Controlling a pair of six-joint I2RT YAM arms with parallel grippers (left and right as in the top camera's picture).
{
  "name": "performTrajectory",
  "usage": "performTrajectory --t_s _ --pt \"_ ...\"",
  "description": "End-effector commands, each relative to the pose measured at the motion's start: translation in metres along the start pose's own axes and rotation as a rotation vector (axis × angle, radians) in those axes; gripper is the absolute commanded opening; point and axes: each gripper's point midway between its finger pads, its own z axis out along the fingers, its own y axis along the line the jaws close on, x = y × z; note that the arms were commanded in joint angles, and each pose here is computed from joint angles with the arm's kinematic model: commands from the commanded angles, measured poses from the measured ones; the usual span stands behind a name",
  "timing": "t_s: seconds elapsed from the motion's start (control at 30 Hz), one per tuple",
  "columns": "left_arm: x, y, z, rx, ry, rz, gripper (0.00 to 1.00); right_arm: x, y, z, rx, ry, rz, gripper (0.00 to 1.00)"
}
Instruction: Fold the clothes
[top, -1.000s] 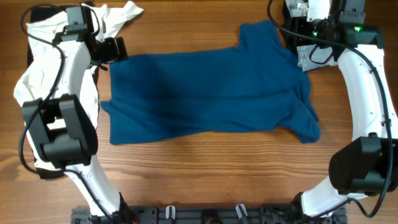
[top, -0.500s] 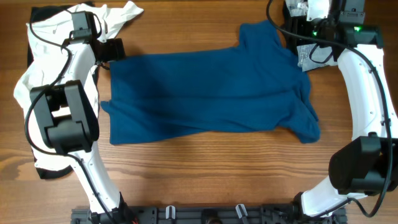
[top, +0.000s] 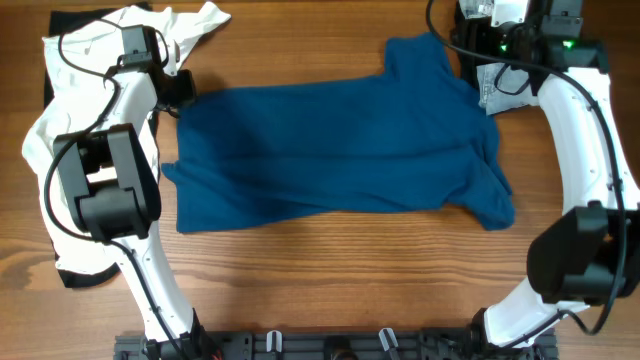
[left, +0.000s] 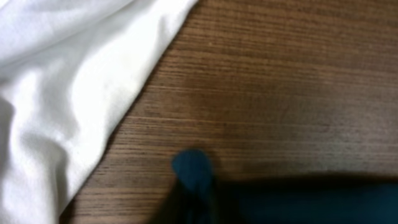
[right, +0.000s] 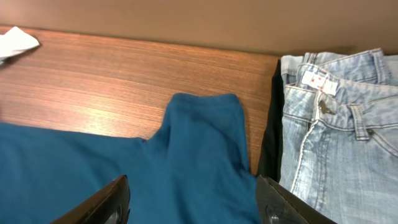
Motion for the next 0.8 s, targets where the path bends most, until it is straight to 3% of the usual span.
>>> performTrajectory --t_s 0.0,0.13,0.37,0.5,0.77 --pt "0.012 0.001 0.005 0.001 0.049 -0.009 0.04 0.005 -0.006 0.026 0.004 0.013 0.023 0.64" --pt "0.002 -0.001 -0.013 0.001 0.021 -0.007 0.04 0.002 -0.013 0.051 0.009 -0.022 0.012 0.57" --pt "-0.029 -0.009 -0.079 0.003 -0.091 0.007 0.04 0.017 -0.03 0.116 0.012 -0.057 0.021 0.61" --pt "-0.022 -0.009 -0.083 -0.001 -0.063 0.004 0.04 0.031 -0.037 0.147 0.013 -0.061 0.019 0.66" --pt "-0.012 -0.004 -0.082 -0.031 -0.024 -0.001 0.04 0.06 -0.043 0.195 -0.004 -0.07 0.092 0.65"
